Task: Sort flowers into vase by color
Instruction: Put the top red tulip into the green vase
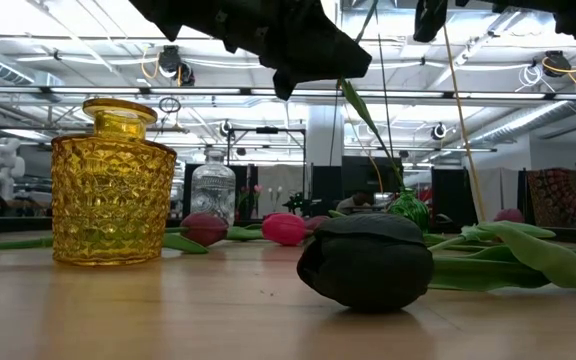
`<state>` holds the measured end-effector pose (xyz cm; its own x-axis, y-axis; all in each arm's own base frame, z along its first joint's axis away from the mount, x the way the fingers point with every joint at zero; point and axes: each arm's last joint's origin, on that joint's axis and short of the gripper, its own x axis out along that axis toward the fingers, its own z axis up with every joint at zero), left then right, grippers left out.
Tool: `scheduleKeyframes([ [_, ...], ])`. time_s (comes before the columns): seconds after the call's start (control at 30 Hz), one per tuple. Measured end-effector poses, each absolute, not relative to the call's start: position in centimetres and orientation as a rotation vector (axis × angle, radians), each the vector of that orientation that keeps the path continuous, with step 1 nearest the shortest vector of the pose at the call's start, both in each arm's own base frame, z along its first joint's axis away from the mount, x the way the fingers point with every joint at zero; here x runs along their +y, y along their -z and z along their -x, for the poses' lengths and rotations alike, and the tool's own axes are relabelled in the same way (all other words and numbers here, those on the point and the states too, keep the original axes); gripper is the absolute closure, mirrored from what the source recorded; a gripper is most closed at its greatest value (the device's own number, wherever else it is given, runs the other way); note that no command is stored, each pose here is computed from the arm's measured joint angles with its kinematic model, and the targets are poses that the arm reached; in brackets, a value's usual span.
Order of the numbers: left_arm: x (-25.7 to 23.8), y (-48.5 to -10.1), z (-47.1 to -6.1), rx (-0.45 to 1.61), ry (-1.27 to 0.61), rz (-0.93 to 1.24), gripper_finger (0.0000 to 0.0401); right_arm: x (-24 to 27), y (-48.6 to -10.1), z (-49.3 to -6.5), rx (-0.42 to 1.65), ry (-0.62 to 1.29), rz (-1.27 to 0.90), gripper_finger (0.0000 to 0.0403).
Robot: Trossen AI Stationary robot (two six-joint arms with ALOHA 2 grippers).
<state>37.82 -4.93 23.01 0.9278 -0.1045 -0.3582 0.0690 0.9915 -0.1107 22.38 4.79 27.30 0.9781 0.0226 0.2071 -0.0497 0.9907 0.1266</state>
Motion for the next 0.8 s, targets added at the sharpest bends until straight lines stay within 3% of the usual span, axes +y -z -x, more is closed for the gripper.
scheduleKeyframes([
  [0.5,-4.8,-22.6,-37.7,0.418,0.056,0.115,0.0205,3.8,-28.9,-19.8,-0.196,-0.018,-0.109,0.0403],
  [0.8,-4.4,-22.2,-37.5,0.459,0.008,0.102,0.0186,1.7,-28.8,-16.4,-0.032,0.231,-0.036,0.0403],
])
